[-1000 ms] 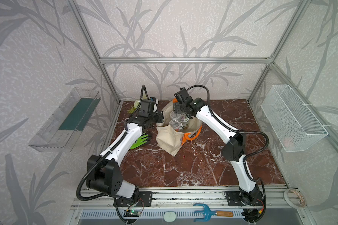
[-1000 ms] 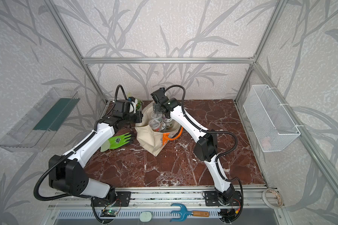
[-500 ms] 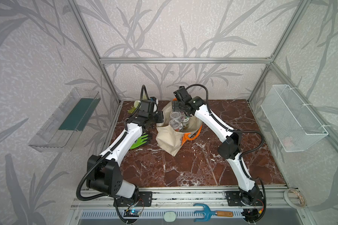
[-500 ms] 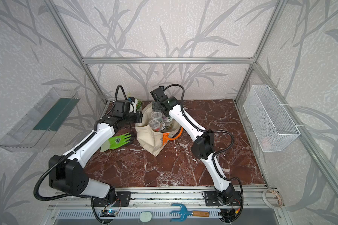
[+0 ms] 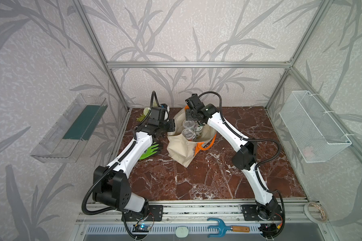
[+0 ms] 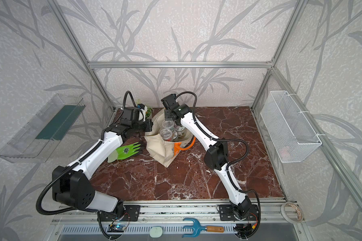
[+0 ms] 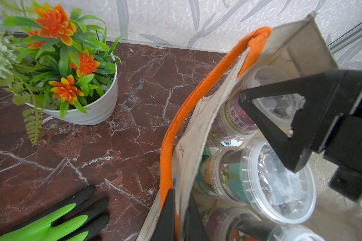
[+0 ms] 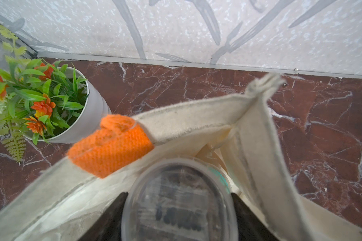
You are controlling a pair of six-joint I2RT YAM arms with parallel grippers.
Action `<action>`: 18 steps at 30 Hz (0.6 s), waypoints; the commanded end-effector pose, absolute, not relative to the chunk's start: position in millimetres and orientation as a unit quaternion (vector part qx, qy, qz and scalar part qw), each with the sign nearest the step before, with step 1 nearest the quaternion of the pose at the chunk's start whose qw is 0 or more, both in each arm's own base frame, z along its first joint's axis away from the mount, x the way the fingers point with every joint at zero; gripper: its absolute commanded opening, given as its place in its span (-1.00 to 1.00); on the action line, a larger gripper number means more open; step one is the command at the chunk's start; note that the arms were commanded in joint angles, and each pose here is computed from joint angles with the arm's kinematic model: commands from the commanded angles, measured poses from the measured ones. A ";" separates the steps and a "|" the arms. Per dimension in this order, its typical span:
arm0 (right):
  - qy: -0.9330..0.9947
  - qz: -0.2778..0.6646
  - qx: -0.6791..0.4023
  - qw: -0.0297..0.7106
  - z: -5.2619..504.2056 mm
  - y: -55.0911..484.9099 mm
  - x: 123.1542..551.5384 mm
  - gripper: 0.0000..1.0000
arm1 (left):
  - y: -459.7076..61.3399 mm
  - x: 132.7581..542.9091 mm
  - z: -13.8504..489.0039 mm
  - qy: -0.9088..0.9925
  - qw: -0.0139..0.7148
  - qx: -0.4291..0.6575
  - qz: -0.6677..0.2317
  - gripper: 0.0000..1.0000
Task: Take out the seed jars from the canvas bag
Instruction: Pick up the seed jar from the canvas bag.
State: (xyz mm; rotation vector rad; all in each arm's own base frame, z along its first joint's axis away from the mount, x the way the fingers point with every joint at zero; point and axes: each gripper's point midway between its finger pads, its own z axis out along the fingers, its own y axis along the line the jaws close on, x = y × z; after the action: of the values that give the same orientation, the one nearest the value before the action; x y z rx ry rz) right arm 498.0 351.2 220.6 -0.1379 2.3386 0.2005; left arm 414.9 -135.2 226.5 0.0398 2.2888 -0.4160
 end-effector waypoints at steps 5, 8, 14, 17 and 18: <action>0.894 0.098 -0.072 0.432 278.2 352.9 489.6 0.05 | -130.5 406.5 234.6 0.904 0.397 0.013 -0.154 -1.00; 0.879 0.113 -0.079 0.457 312.8 351.5 480.8 0.06 | -129.7 407.3 233.3 0.906 0.395 0.011 -0.152 -1.00; 0.862 0.131 -0.079 0.484 364.7 330.1 455.4 0.05 | -128.9 408.9 232.0 0.907 0.393 0.008 -0.150 -1.00; 0.862 0.117 -0.080 0.486 373.6 307.1 437.1 0.05 | -128.5 408.7 231.5 0.908 0.392 0.007 -0.148 -1.00; 0.862 0.113 -0.077 0.488 374.1 297.9 431.6 0.06 | -127.9 408.6 231.6 0.908 0.392 0.007 -0.147 -1.00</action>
State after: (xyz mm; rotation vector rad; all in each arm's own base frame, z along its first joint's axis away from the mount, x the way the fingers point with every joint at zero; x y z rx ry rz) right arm 445.5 320.1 346.9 -0.2007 2.1518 0.2874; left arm 415.3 -131.6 225.3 0.0277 2.2926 -0.3915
